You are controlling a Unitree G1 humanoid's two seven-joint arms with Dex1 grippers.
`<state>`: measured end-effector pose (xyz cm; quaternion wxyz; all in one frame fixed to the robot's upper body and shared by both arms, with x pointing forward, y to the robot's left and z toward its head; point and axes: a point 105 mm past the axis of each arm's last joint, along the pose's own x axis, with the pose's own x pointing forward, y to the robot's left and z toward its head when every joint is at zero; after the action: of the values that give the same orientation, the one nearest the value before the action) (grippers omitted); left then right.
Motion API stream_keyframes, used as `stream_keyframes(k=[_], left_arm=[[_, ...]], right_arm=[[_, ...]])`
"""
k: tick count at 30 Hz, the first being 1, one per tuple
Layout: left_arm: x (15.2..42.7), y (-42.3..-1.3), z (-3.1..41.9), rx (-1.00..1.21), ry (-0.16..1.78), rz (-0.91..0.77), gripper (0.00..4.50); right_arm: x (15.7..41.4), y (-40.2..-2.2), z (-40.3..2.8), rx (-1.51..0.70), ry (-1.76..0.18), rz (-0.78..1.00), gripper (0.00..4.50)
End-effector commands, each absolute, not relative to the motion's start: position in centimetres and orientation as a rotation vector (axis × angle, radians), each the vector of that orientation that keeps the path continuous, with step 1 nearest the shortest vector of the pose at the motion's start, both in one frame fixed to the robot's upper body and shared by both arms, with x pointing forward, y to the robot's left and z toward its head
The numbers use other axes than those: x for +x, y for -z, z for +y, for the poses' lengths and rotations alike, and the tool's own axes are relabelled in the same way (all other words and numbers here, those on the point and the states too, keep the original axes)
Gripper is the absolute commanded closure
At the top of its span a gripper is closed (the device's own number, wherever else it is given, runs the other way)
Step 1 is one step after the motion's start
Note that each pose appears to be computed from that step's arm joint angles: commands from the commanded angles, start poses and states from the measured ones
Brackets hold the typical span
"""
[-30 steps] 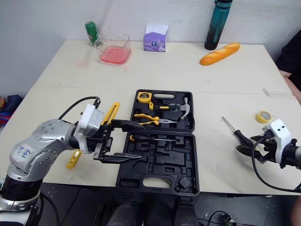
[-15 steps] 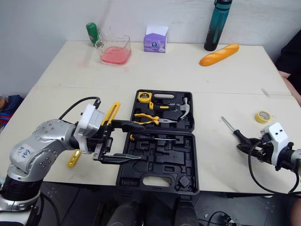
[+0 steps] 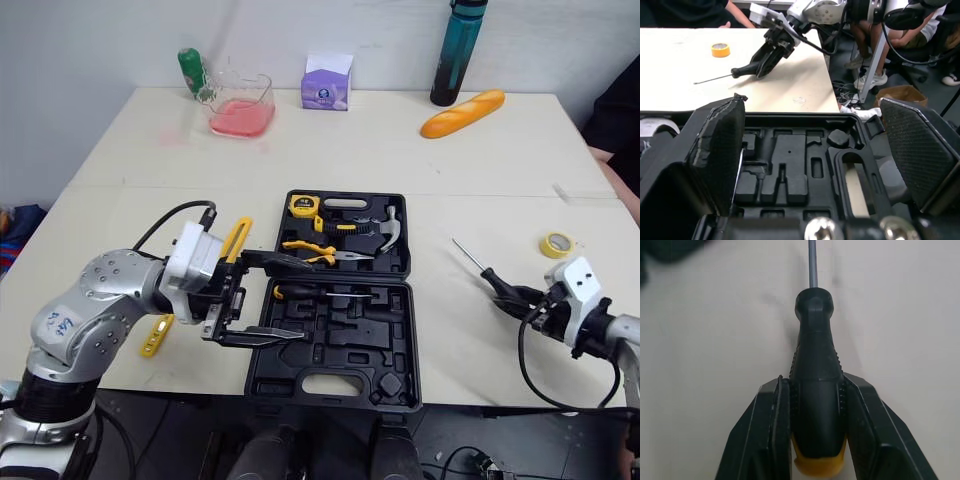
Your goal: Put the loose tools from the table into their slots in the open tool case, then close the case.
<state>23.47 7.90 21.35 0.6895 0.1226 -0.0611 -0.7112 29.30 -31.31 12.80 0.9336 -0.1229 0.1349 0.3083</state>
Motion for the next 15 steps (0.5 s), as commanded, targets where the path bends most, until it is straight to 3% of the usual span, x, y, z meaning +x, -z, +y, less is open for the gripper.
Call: stream_keyframes(k=[1, 11, 15], left_arm=[[24.1, -22.0, 8.4, 0.329, 1.547, -0.182, 0.00], [24.7, -21.8, 10.5, 0.340, 1.449, -0.145, 0.00], [24.5, -21.6, 11.2, 0.339, 1.426, -0.123, 0.00]], right_arm=[[29.5, -18.0, -28.5, -0.357, -0.783, 0.173, 3.49], [28.8, -20.2, -19.9, -0.418, -1.125, 0.311, 3.49], [28.3, -20.2, -18.3, -0.409, -1.167, 0.354, 3.49]])
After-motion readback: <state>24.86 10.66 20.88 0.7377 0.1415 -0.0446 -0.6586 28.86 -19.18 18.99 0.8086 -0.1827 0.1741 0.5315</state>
